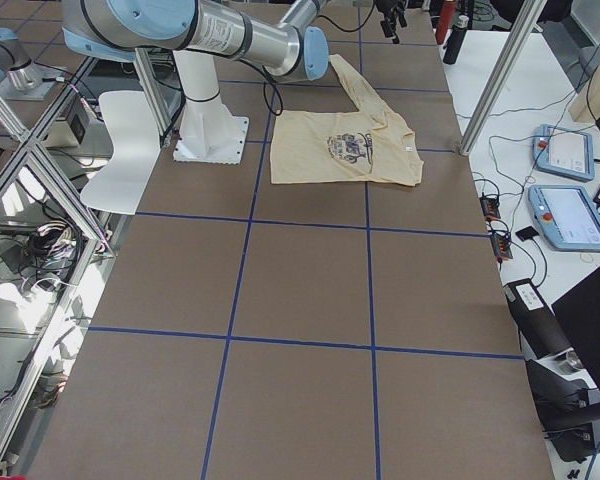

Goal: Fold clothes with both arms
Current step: 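Lift the sleeve and fold it across the shirt toward the collar, then release the sleeve and withdraw the right gripper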

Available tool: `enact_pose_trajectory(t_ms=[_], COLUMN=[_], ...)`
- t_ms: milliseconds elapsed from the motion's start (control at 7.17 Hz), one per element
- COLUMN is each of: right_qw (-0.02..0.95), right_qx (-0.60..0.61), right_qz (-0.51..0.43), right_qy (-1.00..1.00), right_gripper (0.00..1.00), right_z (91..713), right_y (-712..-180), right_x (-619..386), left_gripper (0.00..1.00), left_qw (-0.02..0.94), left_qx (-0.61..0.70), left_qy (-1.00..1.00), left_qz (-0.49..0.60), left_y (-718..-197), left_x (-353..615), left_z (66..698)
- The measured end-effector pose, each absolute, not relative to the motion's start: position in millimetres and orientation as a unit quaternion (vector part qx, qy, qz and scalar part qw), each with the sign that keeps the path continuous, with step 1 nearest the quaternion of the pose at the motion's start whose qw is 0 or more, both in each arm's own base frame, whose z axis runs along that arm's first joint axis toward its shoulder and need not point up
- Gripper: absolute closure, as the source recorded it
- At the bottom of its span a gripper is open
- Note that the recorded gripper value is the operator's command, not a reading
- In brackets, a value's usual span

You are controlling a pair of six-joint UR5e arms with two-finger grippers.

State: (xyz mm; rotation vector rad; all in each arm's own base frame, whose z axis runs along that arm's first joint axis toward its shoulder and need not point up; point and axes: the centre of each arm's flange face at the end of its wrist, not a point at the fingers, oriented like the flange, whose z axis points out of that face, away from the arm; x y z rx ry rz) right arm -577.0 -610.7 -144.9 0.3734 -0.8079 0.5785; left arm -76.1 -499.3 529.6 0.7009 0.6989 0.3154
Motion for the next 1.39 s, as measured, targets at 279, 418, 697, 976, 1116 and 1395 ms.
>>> enact_pose_trajectory(t_ms=[279,418,697,976,1116,1395], right_qw=[0.888,0.895,0.904,0.913,0.918,0.926], right_qx=[0.159,0.152,0.154,0.163,0.162,0.150], right_qz=[0.230,0.207,0.149,0.078,0.041,-0.012], right_qy=[-0.366,-0.365,-0.370,-0.365,-0.359,-0.347], right_gripper=[0.01,0.01,0.01,0.01,0.01,0.01], right_z=[-89.8,-55.4,24.5,122.5,171.5,259.4], right_y=[-604.1,-600.9,-586.0,-560.1,-546.5,-522.9], right_x=[-524.3,-495.0,-414.7,-307.6,-259.4,-182.3], left_gripper=[0.00,0.00,0.00,0.00,0.00,0.00], left_qw=[0.843,0.836,0.834,0.837,0.841,0.852], left_qx=[0.376,0.377,0.365,0.362,0.362,0.345], left_qy=[0.334,0.339,0.345,0.353,0.360,0.373], left_qz=[0.191,0.211,0.229,0.209,0.181,0.126], left_y=[-501.2,-502.5,-495.7,-476.4,-463.4,-449.7], left_x=[-49.0,-28.1,-0.6,32.9,58.8,101.2], left_z=[514.9,512.8,522.0,536.8,544.3,553.4])
